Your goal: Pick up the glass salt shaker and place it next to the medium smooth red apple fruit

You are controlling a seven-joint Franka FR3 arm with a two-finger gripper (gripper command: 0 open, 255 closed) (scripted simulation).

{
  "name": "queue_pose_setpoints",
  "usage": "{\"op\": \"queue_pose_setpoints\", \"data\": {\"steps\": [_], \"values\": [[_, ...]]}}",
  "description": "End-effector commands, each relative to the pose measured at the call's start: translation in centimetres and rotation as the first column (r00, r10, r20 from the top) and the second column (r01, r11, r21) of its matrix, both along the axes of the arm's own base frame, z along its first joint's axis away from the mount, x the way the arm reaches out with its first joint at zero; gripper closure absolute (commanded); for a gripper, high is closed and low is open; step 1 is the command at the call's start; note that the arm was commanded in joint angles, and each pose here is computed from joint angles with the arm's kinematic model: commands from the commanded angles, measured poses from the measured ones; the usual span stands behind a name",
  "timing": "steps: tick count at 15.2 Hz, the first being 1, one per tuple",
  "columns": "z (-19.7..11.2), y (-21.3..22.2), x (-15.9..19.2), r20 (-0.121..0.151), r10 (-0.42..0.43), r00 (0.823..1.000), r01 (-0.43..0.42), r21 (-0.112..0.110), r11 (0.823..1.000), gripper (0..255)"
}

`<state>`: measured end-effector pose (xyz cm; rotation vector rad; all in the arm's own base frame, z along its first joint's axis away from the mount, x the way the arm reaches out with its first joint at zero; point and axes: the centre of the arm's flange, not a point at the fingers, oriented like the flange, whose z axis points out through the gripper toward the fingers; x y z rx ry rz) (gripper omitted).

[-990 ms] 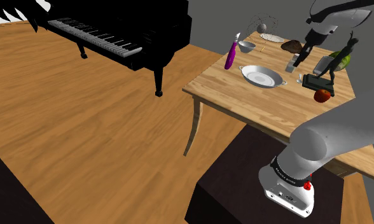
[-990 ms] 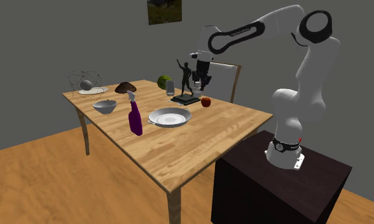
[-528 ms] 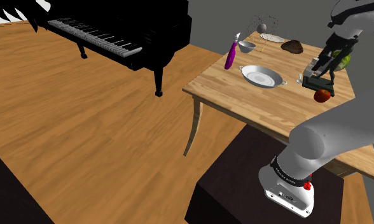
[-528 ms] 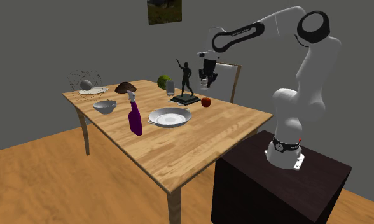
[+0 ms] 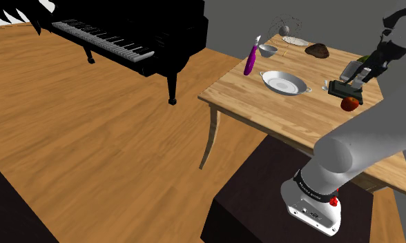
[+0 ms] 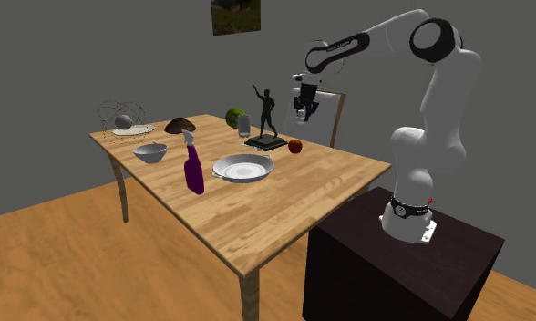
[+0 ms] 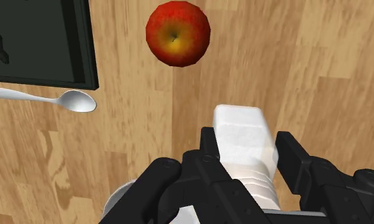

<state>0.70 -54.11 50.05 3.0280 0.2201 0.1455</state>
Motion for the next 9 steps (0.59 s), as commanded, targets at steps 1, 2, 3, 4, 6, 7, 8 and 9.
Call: {"op": "queue_pose_setpoints", "data": {"steps": [1, 2, 3, 4, 6, 7, 8, 9], "values": [[0.4, -0.9, -2.5, 0.001, 0.004, 1.000, -0.004, 0.000, 1.000, 255], [0.4, -1.4, -3.7, 0.001, 0.004, 1.000, -0.004, 0.000, 1.000, 255], [0.4, -1.9, -4.9, 0.001, 0.004, 1.000, -0.004, 0.000, 1.000, 255], [0.4, -2.5, -6.1, 0.001, 0.004, 1.000, -0.004, 0.000, 1.000, 255], [0.4, -3.5, -8.5, 0.001, 0.004, 1.000, -0.004, 0.000, 1.000, 255], [0.4, -4.0, -9.7, 0.001, 0.004, 1.000, -0.004, 0.000, 1.000, 255], [0.4, -4.6, -11.0, 0.001, 0.004, 1.000, -0.004, 0.000, 1.000, 255], [0.4, -5.1, -12.2, 0.001, 0.004, 1.000, -0.004, 0.000, 1.000, 255]]}}
